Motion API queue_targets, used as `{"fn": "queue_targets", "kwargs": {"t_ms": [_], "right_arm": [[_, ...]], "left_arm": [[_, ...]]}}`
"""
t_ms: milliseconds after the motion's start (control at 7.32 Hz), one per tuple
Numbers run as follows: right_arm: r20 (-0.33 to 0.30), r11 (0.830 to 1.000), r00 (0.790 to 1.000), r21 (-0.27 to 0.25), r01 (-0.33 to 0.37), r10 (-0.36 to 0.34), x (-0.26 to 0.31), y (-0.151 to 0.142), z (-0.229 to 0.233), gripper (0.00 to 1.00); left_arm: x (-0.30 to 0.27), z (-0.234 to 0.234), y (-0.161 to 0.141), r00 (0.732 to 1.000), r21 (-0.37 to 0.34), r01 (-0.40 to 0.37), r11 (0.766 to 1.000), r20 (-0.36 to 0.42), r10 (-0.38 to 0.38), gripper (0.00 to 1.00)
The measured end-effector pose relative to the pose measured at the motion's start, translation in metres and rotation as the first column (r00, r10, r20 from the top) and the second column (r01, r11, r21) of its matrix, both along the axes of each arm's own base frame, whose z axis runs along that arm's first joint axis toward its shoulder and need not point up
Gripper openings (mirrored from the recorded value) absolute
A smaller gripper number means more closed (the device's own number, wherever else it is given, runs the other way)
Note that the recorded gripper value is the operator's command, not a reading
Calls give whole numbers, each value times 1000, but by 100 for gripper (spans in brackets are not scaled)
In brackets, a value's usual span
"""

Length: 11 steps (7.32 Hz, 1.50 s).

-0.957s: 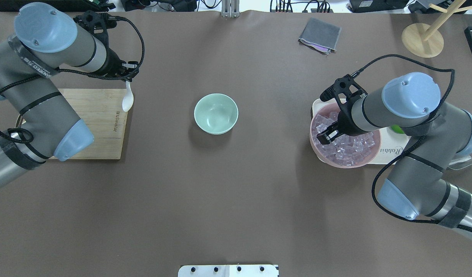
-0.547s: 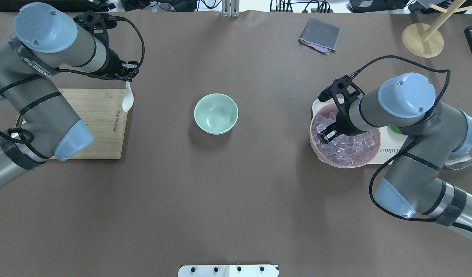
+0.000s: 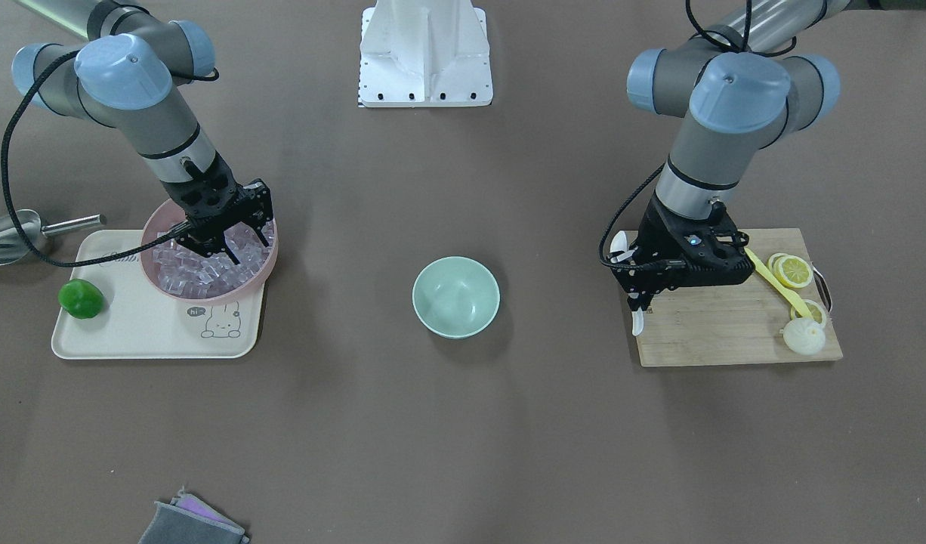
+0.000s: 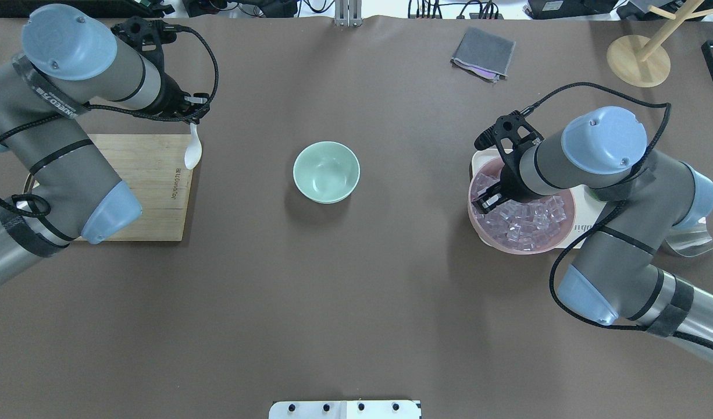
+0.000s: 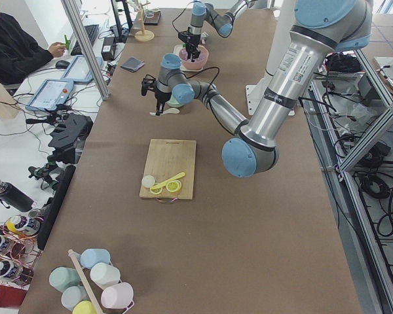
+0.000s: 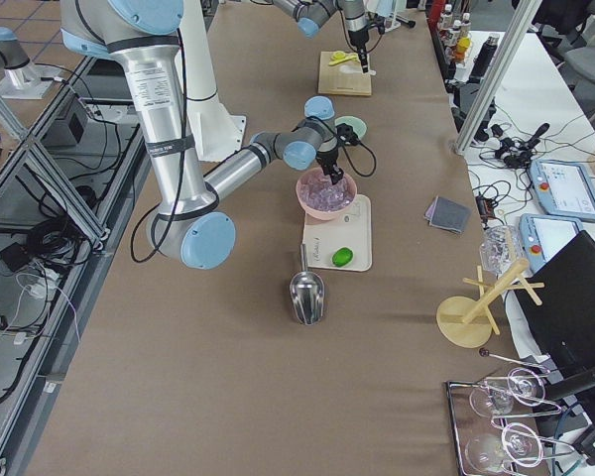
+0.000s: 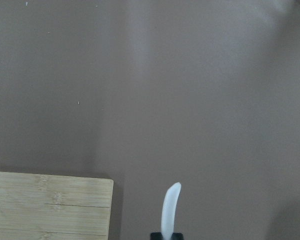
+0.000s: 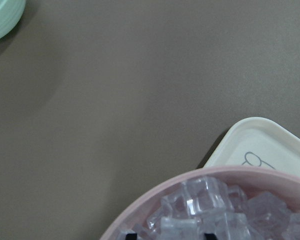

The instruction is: Put spoon and ice into bowl

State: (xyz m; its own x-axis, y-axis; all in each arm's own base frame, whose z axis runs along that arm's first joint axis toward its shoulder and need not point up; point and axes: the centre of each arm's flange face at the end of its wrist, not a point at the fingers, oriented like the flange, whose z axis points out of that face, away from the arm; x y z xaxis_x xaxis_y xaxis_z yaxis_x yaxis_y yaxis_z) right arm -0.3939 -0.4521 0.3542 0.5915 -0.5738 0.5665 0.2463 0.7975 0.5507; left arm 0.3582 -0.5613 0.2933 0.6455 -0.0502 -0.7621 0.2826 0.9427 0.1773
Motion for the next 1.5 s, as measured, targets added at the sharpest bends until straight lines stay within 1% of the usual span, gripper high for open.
{"fn": "queue_targets", "kwargs": {"t_ms": [137, 273, 410, 547, 957, 1094, 1367, 1504], "right_arm": [[-4, 1000, 1000, -3, 0, 0, -1, -1, 2, 54], [-8, 1000, 1000, -5, -2, 1, -2, -1, 4, 49], [-10, 1000, 1000, -4, -4, 4, -2, -2, 5, 21], [-11, 1000, 1000, -4, -6, 6, -2, -2, 5, 0], [-5, 1000, 1000, -16, -20, 20, -2, -2, 3, 0], [8, 999, 1000, -16, -29, 29, 2, -5, -5, 0], [63, 999, 997, -28, -45, 47, 27, -18, -30, 0], [93, 997, 994, -48, -58, 62, 41, -26, -42, 0]], "left_arm": [[0, 0, 0, 1000, 0, 0, 1000, 0, 0, 0], [0, -1, 0, 1000, 1, 0, 1000, 0, 0, 0], [0, -1, 0, 1000, 1, 0, 1000, -1, 0, 0], [0, -1, 0, 1000, 1, 0, 1000, -1, 0, 0], [0, -1, 0, 1000, 2, 0, 1000, -2, 0, 0], [0, -2, 1, 1000, 1, -3, 1000, -5, 3, 0], [5, -14, -1, 1000, -2, -11, 1000, -25, 11, 0], [15, -23, -6, 999, -15, -3, 1000, -41, 3, 0]]}}
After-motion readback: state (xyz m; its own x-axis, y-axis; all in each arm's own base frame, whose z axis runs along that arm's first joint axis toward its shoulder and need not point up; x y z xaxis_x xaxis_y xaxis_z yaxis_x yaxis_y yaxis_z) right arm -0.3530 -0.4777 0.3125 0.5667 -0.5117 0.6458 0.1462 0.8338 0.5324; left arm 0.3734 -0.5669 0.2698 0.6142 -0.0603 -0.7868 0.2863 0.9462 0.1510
